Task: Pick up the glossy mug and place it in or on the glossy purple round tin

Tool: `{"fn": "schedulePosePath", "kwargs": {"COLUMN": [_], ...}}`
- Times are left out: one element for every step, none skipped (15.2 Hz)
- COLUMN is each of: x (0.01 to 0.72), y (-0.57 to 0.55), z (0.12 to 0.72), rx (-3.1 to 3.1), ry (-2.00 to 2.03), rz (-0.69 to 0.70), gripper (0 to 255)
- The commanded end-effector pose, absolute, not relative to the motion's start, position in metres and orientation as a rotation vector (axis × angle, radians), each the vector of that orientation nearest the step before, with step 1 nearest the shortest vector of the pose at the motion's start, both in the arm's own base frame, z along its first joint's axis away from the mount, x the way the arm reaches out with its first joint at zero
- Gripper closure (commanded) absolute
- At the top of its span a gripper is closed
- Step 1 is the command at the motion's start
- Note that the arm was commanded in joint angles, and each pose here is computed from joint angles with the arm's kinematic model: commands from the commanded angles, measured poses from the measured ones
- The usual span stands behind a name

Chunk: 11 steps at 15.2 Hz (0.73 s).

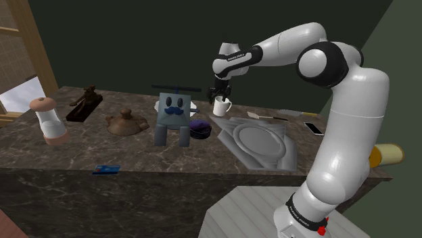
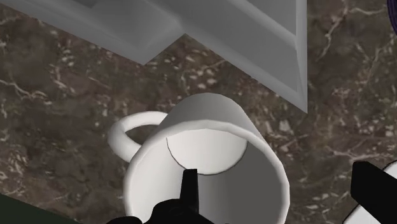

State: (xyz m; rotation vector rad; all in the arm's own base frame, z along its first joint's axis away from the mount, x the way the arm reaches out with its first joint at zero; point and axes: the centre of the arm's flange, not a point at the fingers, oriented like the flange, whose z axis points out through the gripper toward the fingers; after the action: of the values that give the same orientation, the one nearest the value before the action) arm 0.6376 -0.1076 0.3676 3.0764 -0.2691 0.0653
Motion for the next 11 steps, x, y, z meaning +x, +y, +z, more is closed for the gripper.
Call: {"fn": "schedulePosePath", "kwargs": {"x": [0.6378,0.638,0.638,0.6381,0.6381,0.6381,0.6381,0.6381,0.6381,0.6381,0.6381], "y": [-0.1077,-0.108,-0.1081,-0.1082,-0.1082,-0.1082,-0.1082,-0.1082,-0.1082,-0.1082,-0.1082], "z": [0.3576,0.3523,0.3493,0.3493,0.3493,0.3493,0.3493,0.3493,0.3493,0.3493,0.3493], "rx": [3.076,3.076,3.076,3.076,3.076,3.076,3.076,3.076,3.076,3.076,3.076], "ry": [-0.269,-0.269,-0.269,-0.269,-0.269,-0.269,-0.269,-0.269,-0.269,-0.269,-0.269], "rz": [0.066,0.066,0.066,0.066,0.066,0.066,0.066,0.066,0.066,0.066,0.066], "gripper": [0,0,0,0,0,0,0,0,0,0,0]}}
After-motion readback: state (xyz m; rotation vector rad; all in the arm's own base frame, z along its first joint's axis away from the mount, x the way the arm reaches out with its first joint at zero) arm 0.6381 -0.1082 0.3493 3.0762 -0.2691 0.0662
